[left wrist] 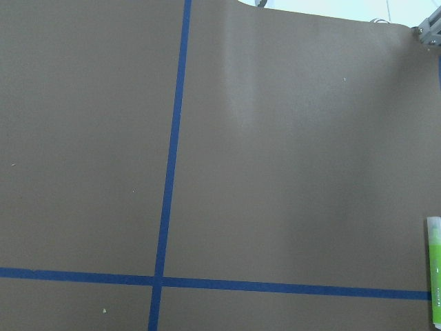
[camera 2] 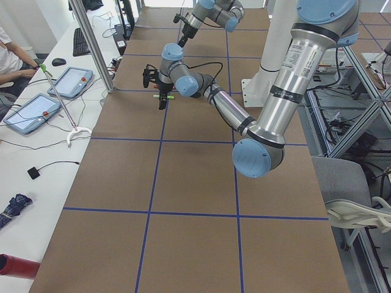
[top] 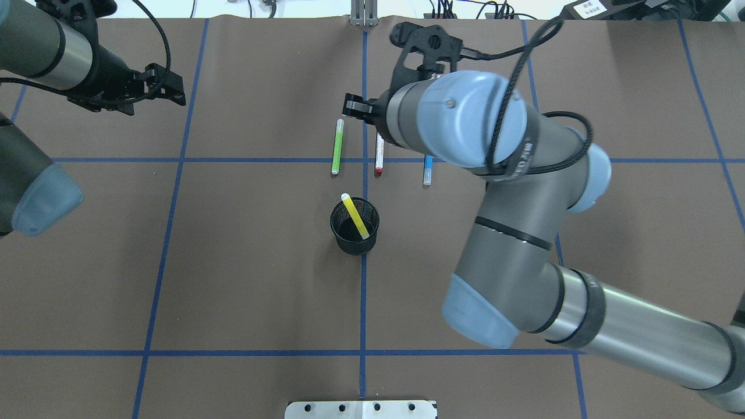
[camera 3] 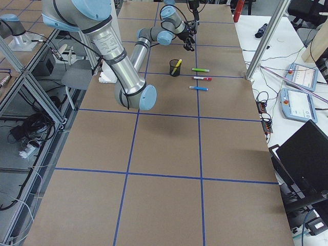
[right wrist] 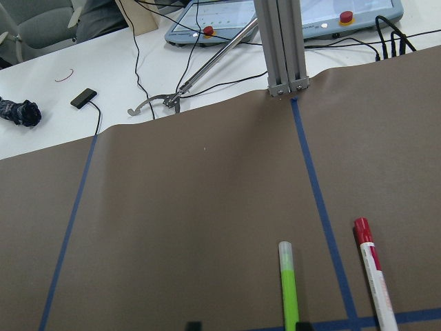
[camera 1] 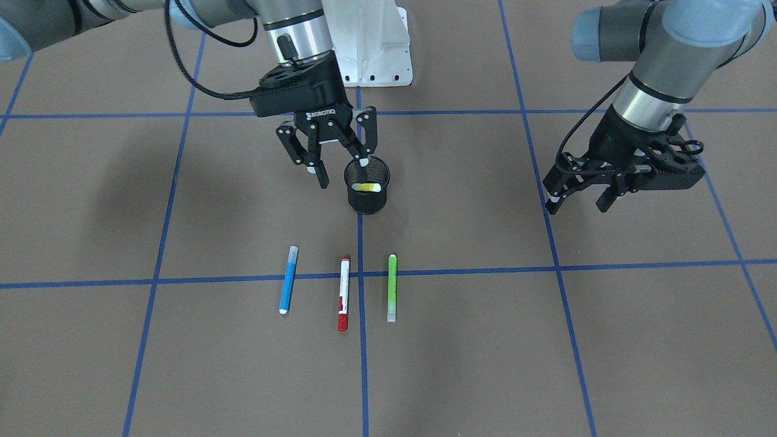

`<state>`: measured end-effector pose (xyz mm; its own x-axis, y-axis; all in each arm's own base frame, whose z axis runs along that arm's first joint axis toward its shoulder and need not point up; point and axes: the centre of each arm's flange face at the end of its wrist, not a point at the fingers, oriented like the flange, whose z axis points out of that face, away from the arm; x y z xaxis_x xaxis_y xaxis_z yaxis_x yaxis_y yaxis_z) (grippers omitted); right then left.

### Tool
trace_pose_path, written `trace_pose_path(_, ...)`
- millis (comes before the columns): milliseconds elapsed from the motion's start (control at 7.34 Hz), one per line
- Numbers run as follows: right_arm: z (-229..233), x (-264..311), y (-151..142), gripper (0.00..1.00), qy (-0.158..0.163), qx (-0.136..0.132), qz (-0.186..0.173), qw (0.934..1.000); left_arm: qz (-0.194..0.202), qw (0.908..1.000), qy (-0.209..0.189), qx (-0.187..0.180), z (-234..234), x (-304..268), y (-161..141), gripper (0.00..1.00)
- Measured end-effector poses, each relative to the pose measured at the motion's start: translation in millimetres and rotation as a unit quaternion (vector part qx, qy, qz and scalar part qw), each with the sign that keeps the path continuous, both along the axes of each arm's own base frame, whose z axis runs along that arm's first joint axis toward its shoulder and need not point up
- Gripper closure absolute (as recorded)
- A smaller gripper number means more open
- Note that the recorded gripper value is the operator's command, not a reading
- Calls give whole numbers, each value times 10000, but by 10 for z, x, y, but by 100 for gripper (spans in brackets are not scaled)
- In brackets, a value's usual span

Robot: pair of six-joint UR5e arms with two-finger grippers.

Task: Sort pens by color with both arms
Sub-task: 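Move the left gripper over the pen cup while the right arm withdraws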

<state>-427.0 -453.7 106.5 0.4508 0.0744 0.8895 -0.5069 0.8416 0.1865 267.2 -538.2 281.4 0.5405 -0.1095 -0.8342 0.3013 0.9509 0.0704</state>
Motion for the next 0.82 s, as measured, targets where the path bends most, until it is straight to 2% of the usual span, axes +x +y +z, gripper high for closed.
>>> trace_pose_path(272, 373, 456, -118, 2, 120, -148, -284, 9994, 203, 9974, 413, -550, -312, 281, 115, 0)
trace_pose_path(408, 560, 603, -173, 2, 252, -162, -408, 9987, 334, 9947, 445, -867, -592, 554, 209, 0)
trace_pose_path(681, 955, 832, -230, 2, 591, -113, -626, 9962, 605, 9891, 260, -1314, -1071, 1071, 360, 0)
trace_pose_path(817, 1105, 899, -245, 2, 731, -95, -710, 9947, 725, 9866, 159, -1456, -1181, 1343, 327, 1)
